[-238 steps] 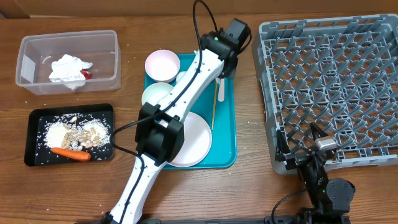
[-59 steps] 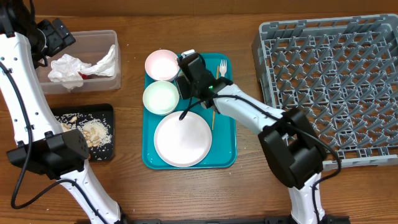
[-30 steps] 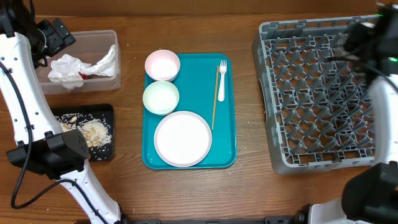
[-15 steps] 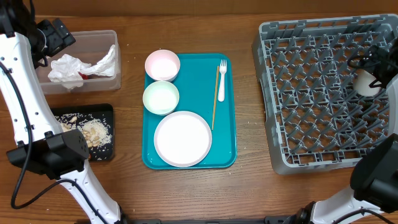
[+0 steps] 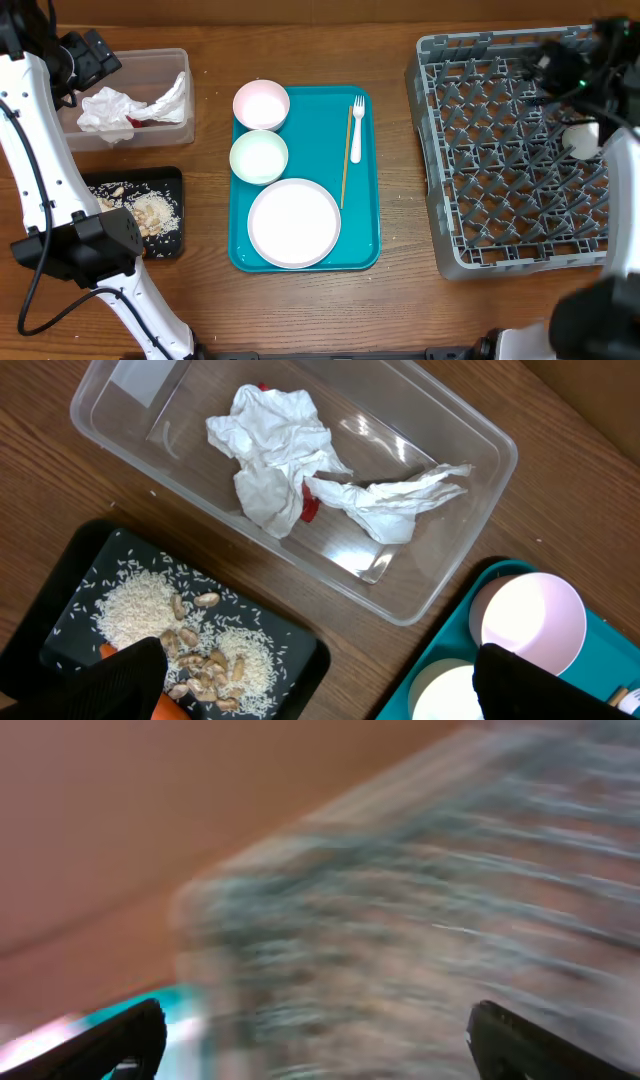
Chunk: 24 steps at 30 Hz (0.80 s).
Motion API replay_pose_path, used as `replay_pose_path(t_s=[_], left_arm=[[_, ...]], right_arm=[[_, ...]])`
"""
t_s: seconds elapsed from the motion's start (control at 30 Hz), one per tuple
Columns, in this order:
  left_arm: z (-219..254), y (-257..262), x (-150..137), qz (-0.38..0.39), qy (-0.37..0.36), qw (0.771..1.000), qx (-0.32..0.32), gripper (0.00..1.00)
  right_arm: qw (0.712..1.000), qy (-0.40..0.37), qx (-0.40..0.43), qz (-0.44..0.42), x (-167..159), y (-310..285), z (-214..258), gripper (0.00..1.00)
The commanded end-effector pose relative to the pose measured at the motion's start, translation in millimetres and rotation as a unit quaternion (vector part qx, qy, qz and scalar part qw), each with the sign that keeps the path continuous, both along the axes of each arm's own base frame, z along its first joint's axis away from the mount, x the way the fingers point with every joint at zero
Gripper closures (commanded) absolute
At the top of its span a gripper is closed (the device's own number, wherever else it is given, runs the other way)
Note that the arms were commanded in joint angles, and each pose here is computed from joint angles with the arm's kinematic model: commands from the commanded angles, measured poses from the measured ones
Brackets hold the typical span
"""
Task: Sort waste into correct bins and load items into the dishwasher rack
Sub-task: 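Reach the right gripper to the white plate and grasp its rim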
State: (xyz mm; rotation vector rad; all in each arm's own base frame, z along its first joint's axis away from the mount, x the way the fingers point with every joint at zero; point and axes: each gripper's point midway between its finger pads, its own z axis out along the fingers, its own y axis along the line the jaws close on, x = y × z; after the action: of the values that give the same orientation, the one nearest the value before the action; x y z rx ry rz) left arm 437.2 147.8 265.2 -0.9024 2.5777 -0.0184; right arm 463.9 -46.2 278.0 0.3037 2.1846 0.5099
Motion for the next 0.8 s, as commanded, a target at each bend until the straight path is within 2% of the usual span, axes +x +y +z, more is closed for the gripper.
replay_pose_path(t_s=[0.0,0.1,0.17,0.27,0.37,0.43,0.57,0.6,0.67,0.77], left_arm=[[15,3,-8,0.014,-0.015,1.0,0.006,0.0],[15,3,-8,0.014,-0.014,1.0,0.006,0.0],[15,3,-8,0.014,-0.015,1.0,0.006,0.0],[15,3,-8,0.014,-0.015,1.0,0.006,0.0],[15,3,-8,0.014,-0.015,1.0,0.006,0.0],[15,3,-8,0.014,-0.015,1.0,0.006,0.0],[15,3,-8,0.014,-0.015,1.0,0.006,0.0],[15,3,-8,0.014,-0.015,1.0,0.006,0.0],[15,3,-8,0.014,-0.015,1.0,0.006,0.0],[15,3,-8,0.014,-0.015,1.0,0.006,0.0]], right_arm=[[0.954,-0.081,0.129,0.258,-40,128,69,0.0],[0.951,-0.042,0.111,0.286,-48,181,51,0.0],[0.967,0.017,0.023,0.252,-51,210,12,0.0],[0.969,0.073,-0.084,0.221,-64,230,-28,0.0],[0.95,0.122,-0.153,0.242,-83,259,-68,0.01],[0.926,0.164,-0.18,0.289,-98,281,-104,0.04],[0.9,0.246,-0.196,0.303,-114,294,-162,0.07],[0.898,0.27,-0.191,0.291,-116,294,-176,0.09],[0.894,0.33,-0.175,0.249,-124,290,-200,0.21],[0.87,0.395,-0.142,0.26,-147,296,-224,0.24]])
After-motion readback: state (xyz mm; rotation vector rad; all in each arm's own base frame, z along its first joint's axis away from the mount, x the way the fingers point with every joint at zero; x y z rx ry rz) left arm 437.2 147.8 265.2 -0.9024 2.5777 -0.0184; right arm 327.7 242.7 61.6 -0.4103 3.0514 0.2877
